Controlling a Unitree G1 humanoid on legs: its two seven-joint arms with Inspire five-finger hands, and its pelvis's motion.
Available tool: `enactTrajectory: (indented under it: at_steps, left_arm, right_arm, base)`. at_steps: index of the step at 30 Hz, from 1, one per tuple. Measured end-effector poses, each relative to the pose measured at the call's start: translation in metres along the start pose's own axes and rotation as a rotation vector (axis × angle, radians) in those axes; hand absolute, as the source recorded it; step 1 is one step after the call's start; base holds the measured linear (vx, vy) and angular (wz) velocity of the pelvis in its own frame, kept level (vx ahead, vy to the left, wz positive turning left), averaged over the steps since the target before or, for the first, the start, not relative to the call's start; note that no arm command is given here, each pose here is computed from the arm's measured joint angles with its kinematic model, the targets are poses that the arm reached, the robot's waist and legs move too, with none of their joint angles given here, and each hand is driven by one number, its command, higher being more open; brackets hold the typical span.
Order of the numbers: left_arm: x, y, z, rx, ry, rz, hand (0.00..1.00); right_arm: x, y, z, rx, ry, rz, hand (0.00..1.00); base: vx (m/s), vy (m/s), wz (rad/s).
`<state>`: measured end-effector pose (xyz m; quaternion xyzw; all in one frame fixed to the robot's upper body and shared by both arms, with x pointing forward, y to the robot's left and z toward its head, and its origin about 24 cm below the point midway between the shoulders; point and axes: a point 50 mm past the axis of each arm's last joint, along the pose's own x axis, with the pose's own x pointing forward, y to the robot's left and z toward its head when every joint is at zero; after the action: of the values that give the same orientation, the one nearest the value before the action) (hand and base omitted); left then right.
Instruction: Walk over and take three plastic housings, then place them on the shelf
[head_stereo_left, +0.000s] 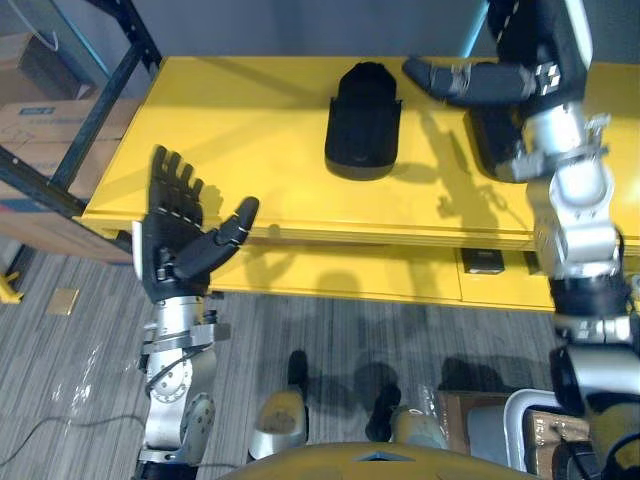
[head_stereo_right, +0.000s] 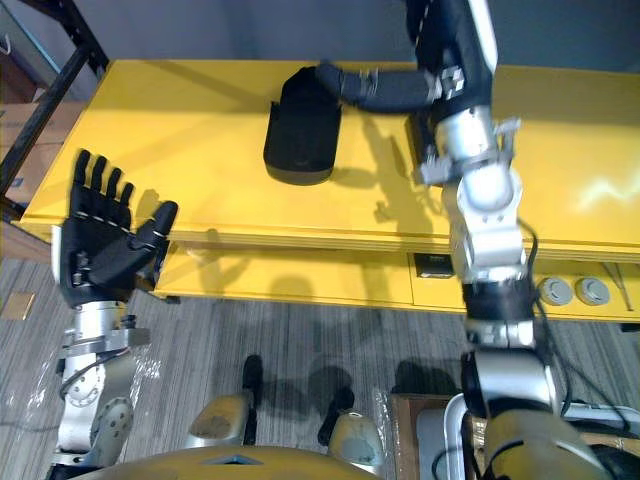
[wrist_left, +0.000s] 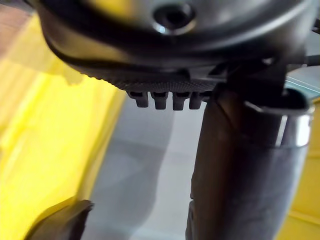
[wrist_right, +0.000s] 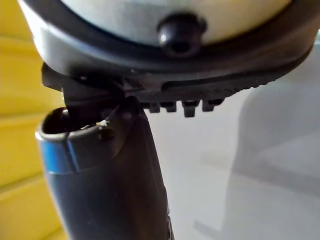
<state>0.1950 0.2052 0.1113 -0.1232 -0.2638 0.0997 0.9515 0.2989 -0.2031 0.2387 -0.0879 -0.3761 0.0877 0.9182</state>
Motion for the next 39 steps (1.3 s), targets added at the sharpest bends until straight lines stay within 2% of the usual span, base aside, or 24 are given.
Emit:
enactTrajectory:
  at_steps: [3, 5, 7, 11, 14, 19, 23, 30, 34, 39]
  left_arm:
    - [0.005, 0.01, 0.017, 0.063, -0.081, 0.037, 1.0]
    - [0.005, 0.013, 0.021, 0.114, -0.101, 0.047, 1.0]
    - [0.005, 0.009, 0.016, 0.173, -0.062, -0.005, 1.0]
    - [0.002, 0.005, 0.006, 0.287, 0.036, -0.137, 1.0]
    - [0.0, 0.011, -0.003, 0.366, 0.14, -0.233, 1.0]
    - [-0.002, 0.023, -0.019, 0.456, 0.248, -0.226, 1.0]
    - [0.001, 0.032, -0.029, 0.557, 0.279, -0.173, 1.0]
    - [0.016, 0.048, -0.04, 0.741, 0.274, 0.046, 1.0]
    - [0.027, 0.057, -0.036, 0.814, 0.228, 0.203, 1.0]
    - [0.037, 0.056, -0.03, 0.864, 0.167, 0.278, 1.0]
  right_arm:
    - [-0.053, 0.012, -0.011, 0.057, 0.085, -0.089, 1.0]
    - [-0.073, 0.015, -0.019, 0.003, 0.153, -0.132, 1.0]
    - [-0.093, 0.013, -0.023, -0.09, 0.217, -0.202, 1.0]
    - [-0.111, 0.003, -0.004, -0.136, 0.166, -0.3, 1.0]
    - [-0.12, -0.008, 0.016, -0.192, 0.086, -0.345, 1.0]
    - [-0.131, -0.016, 0.02, -0.229, 0.093, -0.38, 1.0]
    - [-0.136, -0.018, 0.019, -0.233, 0.117, -0.387, 1.0]
    - [-0.136, -0.014, 0.017, -0.218, 0.131, -0.375, 1.0]
    - [-0.136, -0.012, 0.015, -0.199, 0.138, -0.369, 1.0]
    - [-0.137, -0.012, 0.015, -0.173, 0.137, -0.377, 1.0]
  base:
    - [0.05, 0.028, -0.4]
    - [0.02, 0.034, -0.36]
    - [0.0, 0.02, -0.4]
    - [0.01, 0.002, -0.3]
    - [0.02, -0.002, -0.38]
    - [0.02, -0.015, -0.3]
    - [0.01, -0.021, -0.19]
    - [0.03, -0.004, -0.12]
    - [0.01, 0.003, -0.18]
    - [0.0, -0.004, -0.09]
